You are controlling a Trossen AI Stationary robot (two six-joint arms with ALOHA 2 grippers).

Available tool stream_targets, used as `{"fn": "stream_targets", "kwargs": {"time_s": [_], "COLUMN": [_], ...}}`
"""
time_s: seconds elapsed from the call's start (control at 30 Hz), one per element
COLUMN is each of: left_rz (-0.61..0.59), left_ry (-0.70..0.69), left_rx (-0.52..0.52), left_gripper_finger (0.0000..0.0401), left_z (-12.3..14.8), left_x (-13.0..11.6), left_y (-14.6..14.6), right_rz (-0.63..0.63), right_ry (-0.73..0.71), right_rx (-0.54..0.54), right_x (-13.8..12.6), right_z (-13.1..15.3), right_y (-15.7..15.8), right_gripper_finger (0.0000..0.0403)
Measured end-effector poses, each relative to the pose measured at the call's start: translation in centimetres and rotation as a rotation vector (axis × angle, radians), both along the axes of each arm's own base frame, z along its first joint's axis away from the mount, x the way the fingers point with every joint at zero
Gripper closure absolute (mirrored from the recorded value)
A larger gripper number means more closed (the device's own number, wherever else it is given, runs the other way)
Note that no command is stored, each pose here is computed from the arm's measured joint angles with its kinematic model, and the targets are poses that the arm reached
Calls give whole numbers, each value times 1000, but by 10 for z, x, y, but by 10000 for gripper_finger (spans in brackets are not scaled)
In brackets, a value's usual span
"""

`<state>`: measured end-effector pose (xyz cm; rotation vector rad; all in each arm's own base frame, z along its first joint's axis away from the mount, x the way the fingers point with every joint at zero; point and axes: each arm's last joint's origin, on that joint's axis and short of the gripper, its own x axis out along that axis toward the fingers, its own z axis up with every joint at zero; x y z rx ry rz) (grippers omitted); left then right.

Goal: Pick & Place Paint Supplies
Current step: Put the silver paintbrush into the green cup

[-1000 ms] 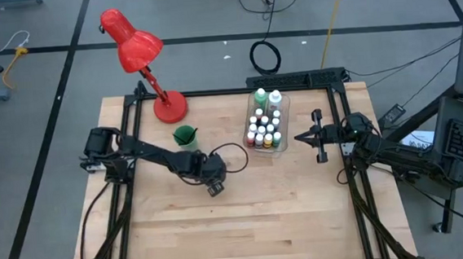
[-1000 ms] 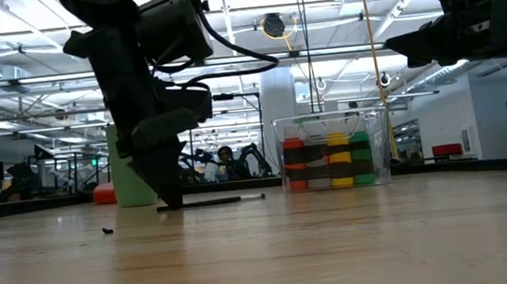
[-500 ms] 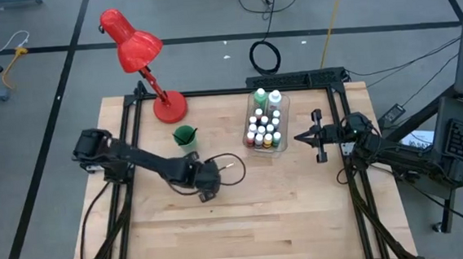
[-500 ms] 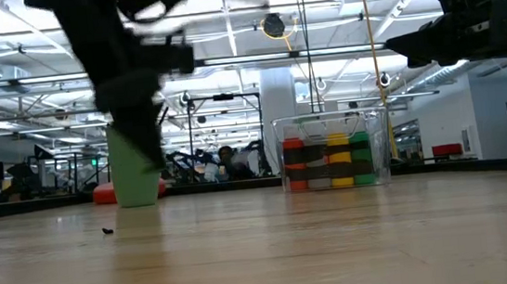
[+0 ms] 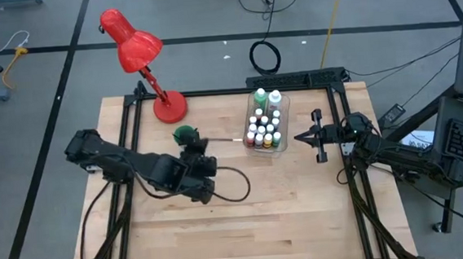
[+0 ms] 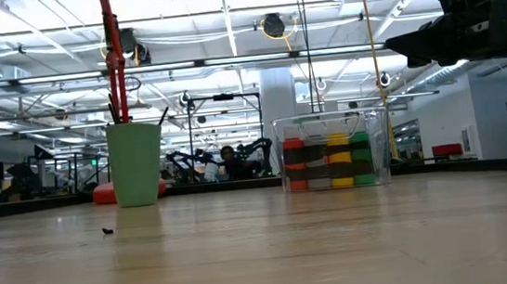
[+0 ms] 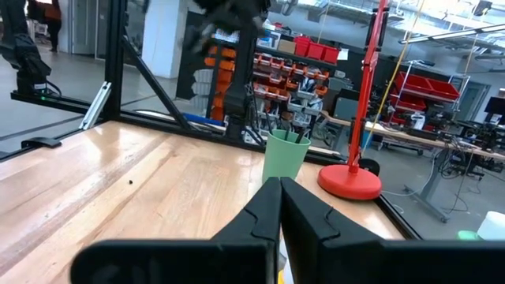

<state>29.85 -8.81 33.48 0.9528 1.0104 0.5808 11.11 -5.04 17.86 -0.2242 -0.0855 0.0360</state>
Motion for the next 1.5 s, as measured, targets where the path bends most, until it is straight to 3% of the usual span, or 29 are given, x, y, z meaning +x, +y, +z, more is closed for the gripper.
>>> {"fn": "stream_targets", "kwargs": {"time_s": [0.13, 0.2, 0.27, 0.5, 0.63, 0.83, 1.07, 1.2, 1.33, 1.5], "left_rz": [-30, -18, -18, -63, -87, -113, -94, -159, -176, -173], "left_ry": [247, 361, 441, 643, 691, 739, 669, 786, 891, 929], "left_rx": [409, 524, 568, 635, 658, 651, 621, 523, 555, 563], "left_gripper_finger": [401, 401, 401, 401, 401, 401, 401, 401, 401, 401], "left_z": [6, 5, 3, -4, -6, -19, -13, -26, -45, -52], "left_x": [-2, -3, -5, -20, -23, -31, -81, -102, -105, -107], "left_y": [9, 16, 21, 25, 23, 23, 41, 47, 50, 53], "right_rz": [0, -1, -1, -1, -1, 0, 1, 1, 2, 5], "right_ry": [2, 2, 2, 3, 8, 16, 32, 32, 34, 42], "right_rx": [-1, -6, -8, -15, 1, 14, 43, 42, 56, 117], "right_x": [0, 0, 0, 0, 0, 1, 1, 1, 1, 1], "right_z": [0, 0, 0, 0, -1, -2, -3, -3, -4, -4], "right_y": [0, 0, 0, 0, 0, 0, -1, -1, -1, -1], "right_gripper_finger": [399, 399, 399, 399, 399, 399, 399, 399, 399, 399]}}
